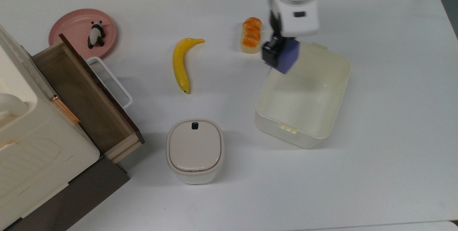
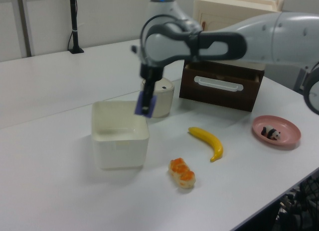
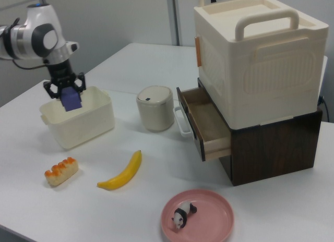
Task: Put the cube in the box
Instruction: 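Carry the purple cube over the translucent box and lower it inside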
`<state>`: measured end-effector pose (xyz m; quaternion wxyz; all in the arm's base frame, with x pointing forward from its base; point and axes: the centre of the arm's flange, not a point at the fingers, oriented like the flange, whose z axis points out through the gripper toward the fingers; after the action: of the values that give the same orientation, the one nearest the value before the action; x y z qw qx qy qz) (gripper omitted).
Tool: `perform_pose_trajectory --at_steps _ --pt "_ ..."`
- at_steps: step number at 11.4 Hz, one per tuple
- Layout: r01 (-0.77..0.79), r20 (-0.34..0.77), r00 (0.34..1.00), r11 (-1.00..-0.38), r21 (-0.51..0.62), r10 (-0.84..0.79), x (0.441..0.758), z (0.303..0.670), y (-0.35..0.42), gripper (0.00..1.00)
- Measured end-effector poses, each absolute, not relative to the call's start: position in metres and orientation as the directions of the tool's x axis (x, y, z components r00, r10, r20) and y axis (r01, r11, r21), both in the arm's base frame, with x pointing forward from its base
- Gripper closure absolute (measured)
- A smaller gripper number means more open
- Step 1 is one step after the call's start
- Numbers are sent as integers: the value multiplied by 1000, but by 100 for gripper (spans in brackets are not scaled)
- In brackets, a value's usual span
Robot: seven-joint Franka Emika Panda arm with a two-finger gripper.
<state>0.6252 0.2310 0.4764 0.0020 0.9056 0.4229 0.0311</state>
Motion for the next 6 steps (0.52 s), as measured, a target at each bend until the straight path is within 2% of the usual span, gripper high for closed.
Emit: perform_pose_trajectory --at_steps 1,3,4,6 --pt "756 71 650 -653 36 756 624 461 264 38" --pt "731 77 675 -680 57 733 620 432 308 11" --pt "725 73 682 -686 66 728 621 423 312 0" --pt "712 85 693 -698 74 716 629 428 303 0"
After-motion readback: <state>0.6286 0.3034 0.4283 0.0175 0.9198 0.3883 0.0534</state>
